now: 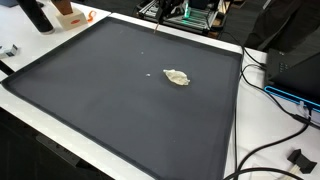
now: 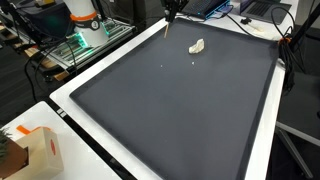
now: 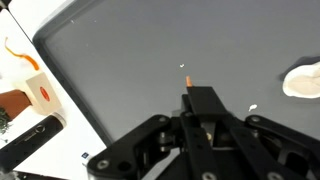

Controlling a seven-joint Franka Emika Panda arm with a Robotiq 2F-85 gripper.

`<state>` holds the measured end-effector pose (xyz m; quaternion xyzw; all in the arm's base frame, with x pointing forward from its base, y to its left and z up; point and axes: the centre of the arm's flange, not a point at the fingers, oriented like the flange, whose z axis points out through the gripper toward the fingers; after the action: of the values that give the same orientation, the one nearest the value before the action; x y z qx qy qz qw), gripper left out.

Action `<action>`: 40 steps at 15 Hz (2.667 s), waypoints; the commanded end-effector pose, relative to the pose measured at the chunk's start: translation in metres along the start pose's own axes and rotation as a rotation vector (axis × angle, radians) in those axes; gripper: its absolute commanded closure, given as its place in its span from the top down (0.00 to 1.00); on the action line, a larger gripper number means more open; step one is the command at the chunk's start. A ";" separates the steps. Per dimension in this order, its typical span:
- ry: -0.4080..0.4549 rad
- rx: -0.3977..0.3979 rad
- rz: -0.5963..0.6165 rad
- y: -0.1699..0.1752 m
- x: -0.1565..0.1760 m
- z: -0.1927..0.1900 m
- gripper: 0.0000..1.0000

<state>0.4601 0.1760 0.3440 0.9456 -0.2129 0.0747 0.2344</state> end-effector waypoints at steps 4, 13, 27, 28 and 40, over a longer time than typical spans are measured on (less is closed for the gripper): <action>0.132 -0.187 0.085 -0.050 0.002 0.018 0.03; 0.264 -0.338 0.151 -0.078 0.011 0.039 0.03; 0.237 -0.286 0.107 -0.104 0.017 0.046 0.03; 0.237 -0.282 0.100 -0.106 0.015 0.046 0.03; 0.247 -0.240 0.035 -0.126 -0.001 0.055 0.03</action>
<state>0.5154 0.2482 0.2522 0.8859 -0.2236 0.1624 0.3727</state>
